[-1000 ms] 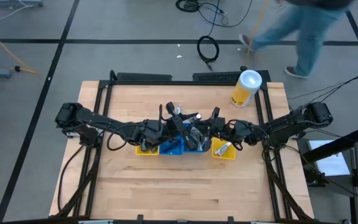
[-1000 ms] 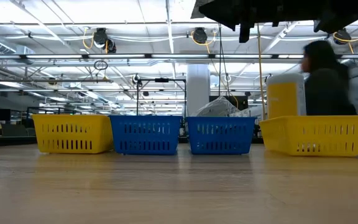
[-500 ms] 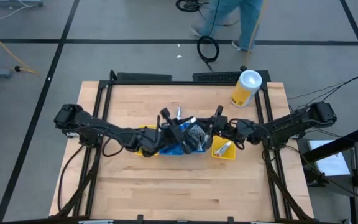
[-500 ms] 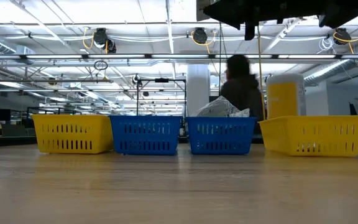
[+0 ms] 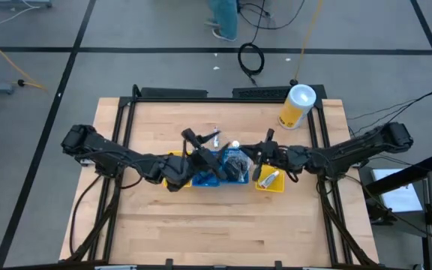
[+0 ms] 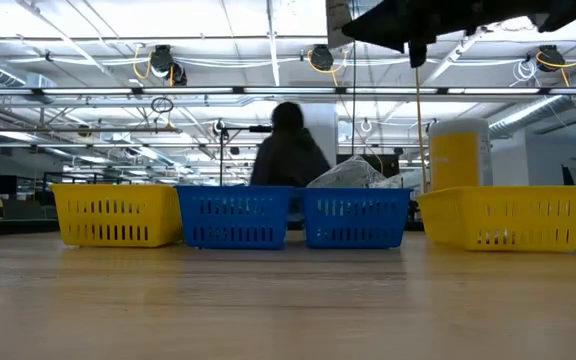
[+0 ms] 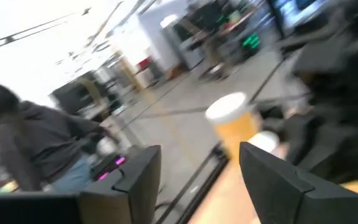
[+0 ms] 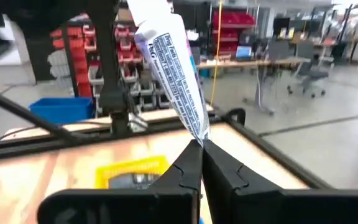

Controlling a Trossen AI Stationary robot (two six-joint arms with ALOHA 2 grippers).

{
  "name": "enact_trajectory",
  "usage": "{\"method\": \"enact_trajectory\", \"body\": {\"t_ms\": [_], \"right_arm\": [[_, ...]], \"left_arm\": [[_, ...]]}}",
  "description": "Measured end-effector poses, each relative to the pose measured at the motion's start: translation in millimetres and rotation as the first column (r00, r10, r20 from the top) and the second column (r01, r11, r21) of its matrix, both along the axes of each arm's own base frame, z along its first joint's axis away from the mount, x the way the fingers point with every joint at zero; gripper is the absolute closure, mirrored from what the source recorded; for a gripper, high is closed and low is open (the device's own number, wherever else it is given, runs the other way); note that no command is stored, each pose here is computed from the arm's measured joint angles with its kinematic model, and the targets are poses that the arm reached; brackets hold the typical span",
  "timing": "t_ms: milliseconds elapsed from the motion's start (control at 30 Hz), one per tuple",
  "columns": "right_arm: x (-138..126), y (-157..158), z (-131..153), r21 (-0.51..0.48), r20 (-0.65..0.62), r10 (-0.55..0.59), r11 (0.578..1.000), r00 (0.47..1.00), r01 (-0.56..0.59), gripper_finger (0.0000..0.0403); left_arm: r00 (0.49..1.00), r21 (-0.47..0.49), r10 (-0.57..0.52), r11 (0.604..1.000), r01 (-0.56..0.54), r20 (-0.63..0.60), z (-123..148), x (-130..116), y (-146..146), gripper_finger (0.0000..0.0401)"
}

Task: Pick & Place Travel size toiletries
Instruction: Put the toothpaste into the right yellow bin

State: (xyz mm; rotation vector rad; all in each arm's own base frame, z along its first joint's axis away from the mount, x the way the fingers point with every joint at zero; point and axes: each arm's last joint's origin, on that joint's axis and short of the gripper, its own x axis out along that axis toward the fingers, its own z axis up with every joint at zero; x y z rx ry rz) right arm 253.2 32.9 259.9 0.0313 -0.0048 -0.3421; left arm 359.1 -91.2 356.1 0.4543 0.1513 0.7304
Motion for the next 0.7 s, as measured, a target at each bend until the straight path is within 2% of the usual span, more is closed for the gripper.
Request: {"method": "enact_trajectory", "body": {"t_ms": [100,367,500,700], "right_arm": [[-9.4,1.2,-2.1,0.037,-0.082,0.008,0.999,0.997,-0.005,0.0403],[-44.0,0.4,-14.9,0.179,-0.334,0.011,0.982,0.942,0.052,0.0403],[-60.0,1.0,-20.0,0.238,-0.420,0.019,0.967,0.907,0.090,0.0403],[-81.0,2.9,-34.0,0.318,-0.571,0.033,0.930,0.820,0.184,0.0403]], "left_arm": [[0.995,0.003,0.081,0.997,-0.081,-0.059,-6.7,-1.8,2.8,0.0173],[0.977,-0.057,0.112,0.991,-0.124,-0.181,-27.0,-6.7,16.7,0.0178],[0.976,-0.144,0.078,0.984,-0.109,-0.206,-34.6,-6.1,32.0,0.0188],[0.971,-0.254,0.022,0.963,-0.084,-0.237,-42.5,-3.8,53.1,0.0194]]}}
